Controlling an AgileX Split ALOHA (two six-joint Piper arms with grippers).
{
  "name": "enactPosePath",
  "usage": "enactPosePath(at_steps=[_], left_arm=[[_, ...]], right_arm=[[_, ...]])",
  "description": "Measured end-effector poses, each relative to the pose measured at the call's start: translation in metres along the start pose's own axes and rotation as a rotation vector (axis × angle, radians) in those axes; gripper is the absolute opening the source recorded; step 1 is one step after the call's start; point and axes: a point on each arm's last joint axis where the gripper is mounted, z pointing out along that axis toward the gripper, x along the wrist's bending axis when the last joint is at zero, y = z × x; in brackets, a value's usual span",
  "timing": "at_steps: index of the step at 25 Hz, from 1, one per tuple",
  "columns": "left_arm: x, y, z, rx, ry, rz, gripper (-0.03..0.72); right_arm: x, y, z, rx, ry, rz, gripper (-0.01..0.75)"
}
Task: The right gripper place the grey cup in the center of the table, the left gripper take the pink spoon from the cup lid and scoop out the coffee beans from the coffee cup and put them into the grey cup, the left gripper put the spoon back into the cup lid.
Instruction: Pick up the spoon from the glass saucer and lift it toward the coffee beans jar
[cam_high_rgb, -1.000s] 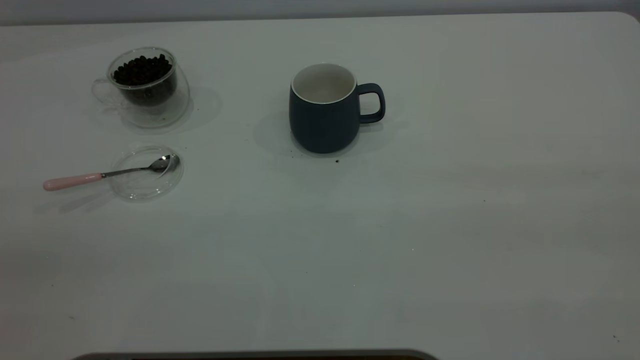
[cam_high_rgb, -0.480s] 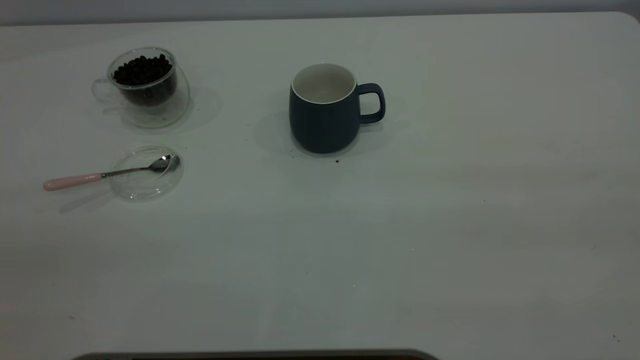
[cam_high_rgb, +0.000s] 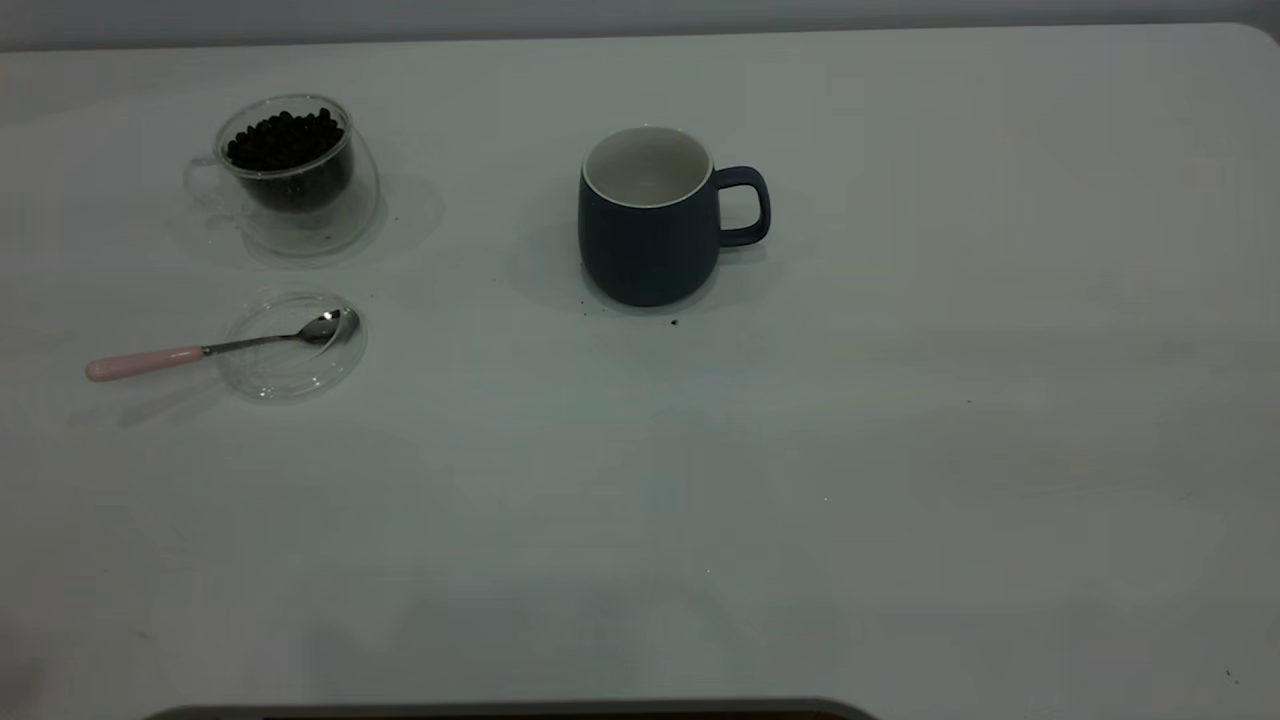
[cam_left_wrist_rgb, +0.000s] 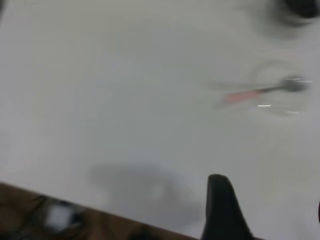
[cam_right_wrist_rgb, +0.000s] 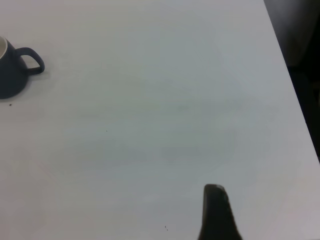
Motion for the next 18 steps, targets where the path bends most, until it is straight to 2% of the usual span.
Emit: enactPosePath(at_steps=[5, 10, 13, 18], left_arm=[[-0.006, 0.028, 0.057, 0.117, 0.103, -0.046, 0.502], [0.012, 0.048, 0.123, 0.297, 0.169, -0.173, 0.502], [0.028, 0.051, 0.164, 0.427, 0.149, -0.252, 0.502], [0.061, 0.052, 0.22, 0.61, -0.002, -0.32, 0.502]], right_arm=[[0.0, 0.0, 0.0, 0.0, 0.0, 0.0, 0.537], [0.0, 0.0, 0.0, 0.0, 0.0, 0.0, 0.537], [0.0, 0.0, 0.0, 0.0, 0.0, 0.0, 0.537], [0.0, 0.0, 0.0, 0.0, 0.0, 0.0, 0.537]])
